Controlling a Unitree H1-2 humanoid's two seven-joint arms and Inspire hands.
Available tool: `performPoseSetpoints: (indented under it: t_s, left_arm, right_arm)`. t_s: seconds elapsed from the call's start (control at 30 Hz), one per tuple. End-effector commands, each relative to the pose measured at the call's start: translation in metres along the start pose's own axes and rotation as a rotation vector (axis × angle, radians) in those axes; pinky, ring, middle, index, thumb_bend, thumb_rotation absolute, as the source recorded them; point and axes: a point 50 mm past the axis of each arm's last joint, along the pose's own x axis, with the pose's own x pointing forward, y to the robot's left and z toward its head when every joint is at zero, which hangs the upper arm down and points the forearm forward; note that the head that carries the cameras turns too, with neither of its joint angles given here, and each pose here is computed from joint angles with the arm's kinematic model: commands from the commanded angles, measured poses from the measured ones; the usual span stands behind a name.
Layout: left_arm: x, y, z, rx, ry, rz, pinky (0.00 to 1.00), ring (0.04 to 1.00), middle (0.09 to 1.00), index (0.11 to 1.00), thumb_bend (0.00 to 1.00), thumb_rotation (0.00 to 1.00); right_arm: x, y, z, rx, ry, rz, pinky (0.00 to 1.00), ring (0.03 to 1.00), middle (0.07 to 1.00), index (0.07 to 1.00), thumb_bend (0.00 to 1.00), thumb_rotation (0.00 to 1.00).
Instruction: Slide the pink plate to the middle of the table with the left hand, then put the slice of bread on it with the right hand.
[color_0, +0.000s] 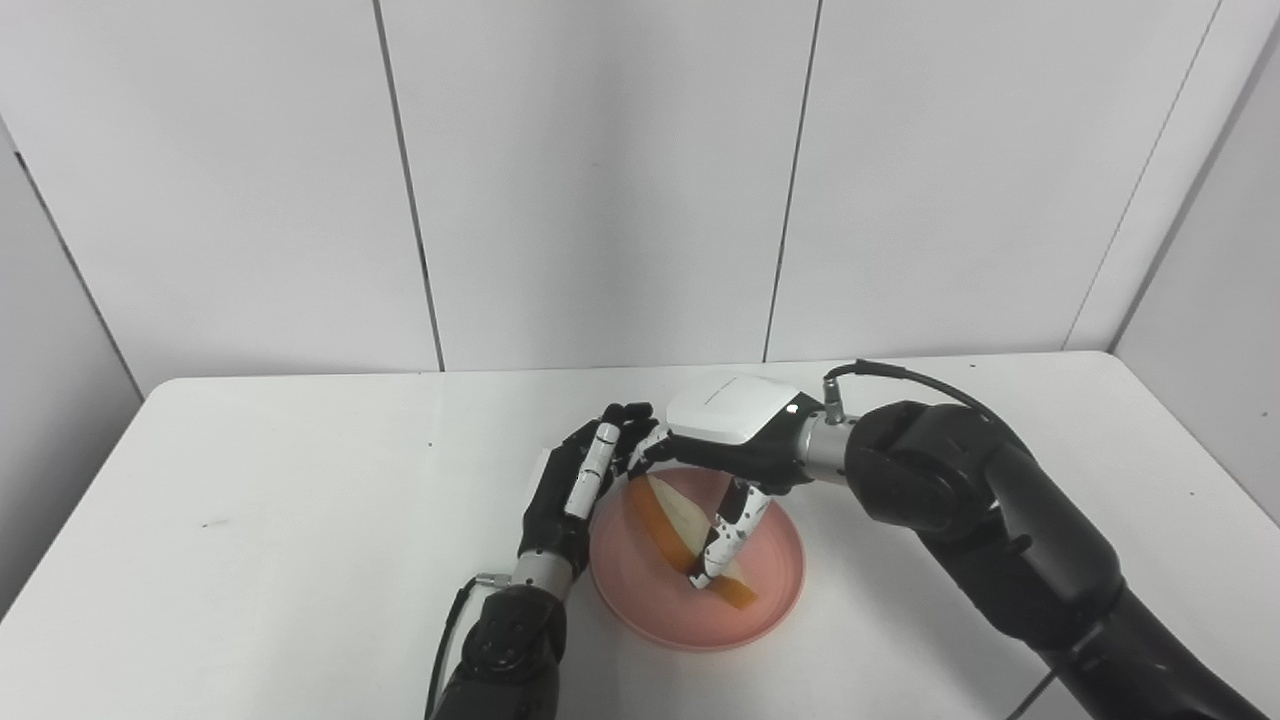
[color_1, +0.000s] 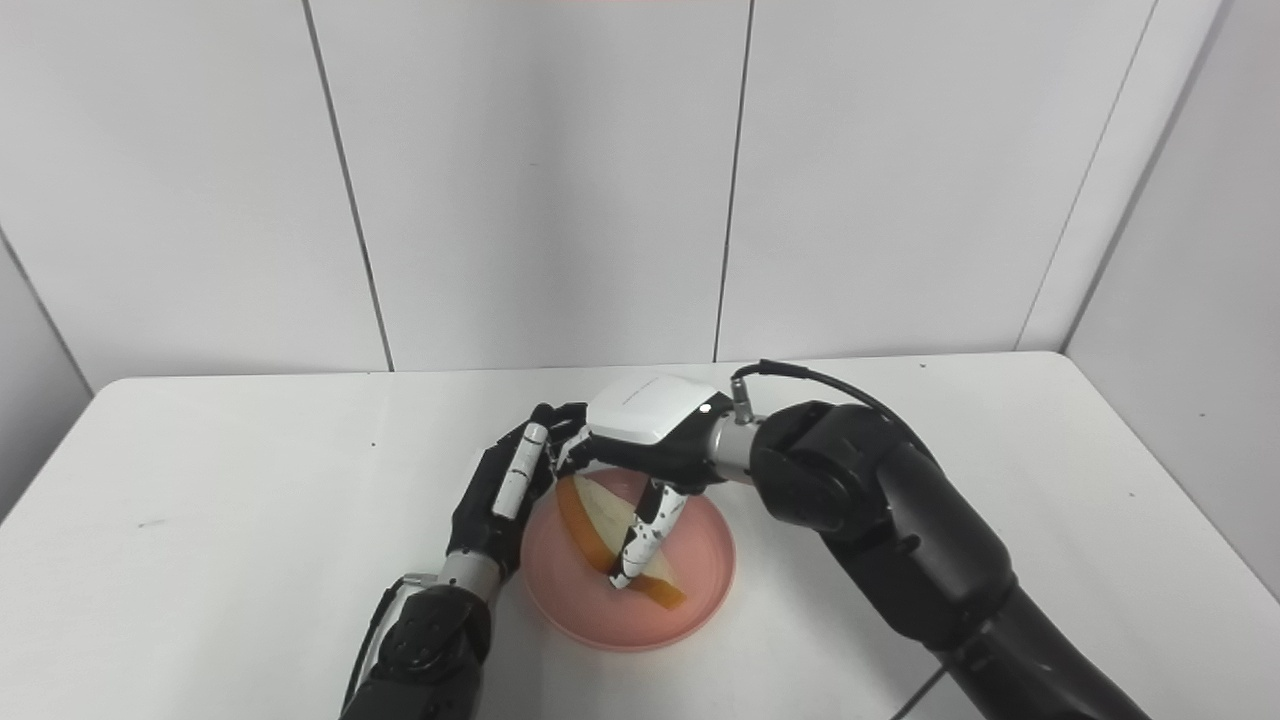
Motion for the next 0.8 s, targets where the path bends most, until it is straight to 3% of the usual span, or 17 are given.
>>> performPoseSetpoints:
  t_s: [0.0, 0.23, 0.77]
  left_arm:
    - [-0.029, 0.007, -0.042, -0.03, 0.133, 0.026, 0.75, 0.738, 0.707, 0.645, 0.69, 0.83]
    - [-0.028, 0.007, -0.042, -0.019, 0.135, 0.023, 0.73, 0.726, 0.713, 0.649, 0.7, 0.84]
    - [-0.029, 0.007, -0.038, -0.013, 0.133, 0.022, 0.71, 0.708, 0.705, 0.652, 0.69, 0.84]
  right_arm:
    - [-0.016, -0.029, -0.008, -0.003, 0.026, -0.082, 0.79, 0.819, 0.808, 0.746, 1.0, 0.49]
    - [-0.028, -0.034, -0.019, 0.045, 0.033, -0.101, 0.81, 0.843, 0.819, 0.776, 1.0, 0.52]
    - [-0.02, -0.021, -0.028, 0.001, 0.095, -0.033, 0.94, 0.9, 0.872, 0.826, 1.0, 0.55]
